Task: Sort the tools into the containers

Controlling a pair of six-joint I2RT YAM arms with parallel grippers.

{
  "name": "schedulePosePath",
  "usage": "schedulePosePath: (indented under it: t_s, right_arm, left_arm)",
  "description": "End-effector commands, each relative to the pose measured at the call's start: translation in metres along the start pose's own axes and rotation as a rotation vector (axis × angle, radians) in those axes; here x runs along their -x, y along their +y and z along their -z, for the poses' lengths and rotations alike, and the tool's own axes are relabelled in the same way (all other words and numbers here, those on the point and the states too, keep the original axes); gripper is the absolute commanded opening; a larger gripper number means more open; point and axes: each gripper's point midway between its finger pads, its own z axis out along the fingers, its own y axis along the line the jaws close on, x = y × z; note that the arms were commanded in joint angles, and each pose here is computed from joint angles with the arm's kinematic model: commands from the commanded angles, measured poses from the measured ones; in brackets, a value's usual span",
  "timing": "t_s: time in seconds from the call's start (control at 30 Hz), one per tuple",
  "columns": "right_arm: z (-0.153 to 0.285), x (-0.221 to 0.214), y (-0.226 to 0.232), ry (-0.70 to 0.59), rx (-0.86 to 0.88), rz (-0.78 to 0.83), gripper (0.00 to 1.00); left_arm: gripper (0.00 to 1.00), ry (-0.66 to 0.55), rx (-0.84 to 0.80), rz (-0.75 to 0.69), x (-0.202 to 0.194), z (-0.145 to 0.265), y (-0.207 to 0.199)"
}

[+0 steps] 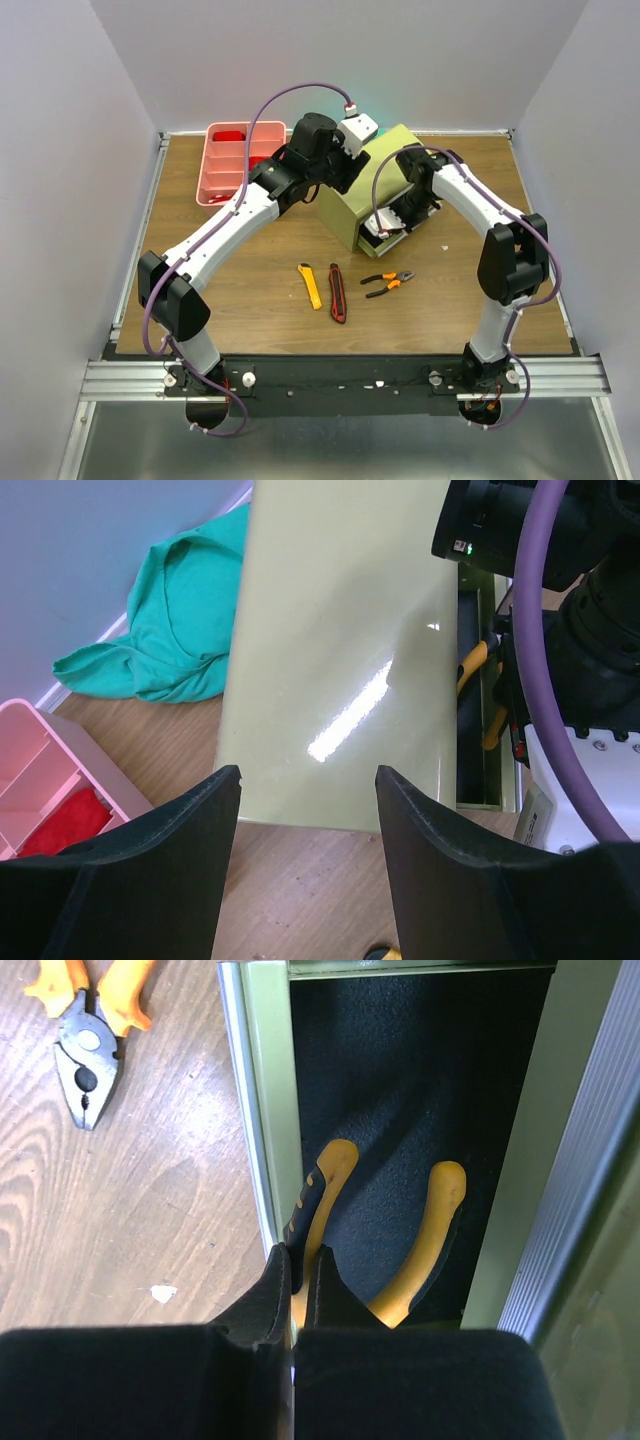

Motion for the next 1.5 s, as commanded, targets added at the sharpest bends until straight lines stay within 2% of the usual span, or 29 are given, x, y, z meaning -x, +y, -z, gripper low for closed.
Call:
schedulePosePath:
  t_s: [0.0,0.07,0.2,0.33,0.5,0.6,0.73,0.83,1.0,1.47]
  right_arm:
    - [-0.004,0.0,-0.007,0.025,-0.021,0.049,0.08]
    - [-0.006,0.004,-0.011,0.021,-0.033,0.059,0.11]
    - [-0.007,0.008,-0.018,0.023,-0.077,0.083,0.34]
    - [-0.005,0.013,-0.023,0.016,-0.139,0.091,0.44]
    - [0.018,0.022,-0.017,0.02,-0.192,0.025,0.46]
    - [0.035,0.039,-0.003,-0.023,-0.227,-0.037,0.46]
    - [0.036,0.083,0.03,-0.199,-0.252,-0.065,0.49]
    - [0.015,0.104,0.058,-0.284,-0.219,-0.132,0.51]
    - [-0.019,0.12,0.085,-0.333,-0.102,-0.197,0.51]
    - [-0.09,0.115,0.088,-0.257,0.031,-0.193,0.51]
  left_arm:
    - [0.67,-0.042,-0.002,0.0,0.013,0.011,0.001]
    - [0.67,-0.041,-0.007,0.003,0.013,0.009,0.001]
    - [0.67,-0.046,-0.018,0.015,0.015,0.007,-0.002]
    - [0.67,-0.045,-0.026,0.015,0.016,0.004,-0.005]
    - [0.67,-0.048,-0.037,0.015,0.017,0.003,-0.01]
    - [0.67,-0.057,-0.036,0.021,0.02,0.005,-0.009]
    - [0.71,-0.07,-0.005,0.038,0.027,0.007,-0.003]
    - [0.73,-0.074,0.016,0.045,0.029,0.006,0.0]
    - [0.74,-0.081,0.02,0.056,0.032,0.008,0.001]
    - [0.74,-0.062,0.049,0.011,0.019,0.024,0.005]
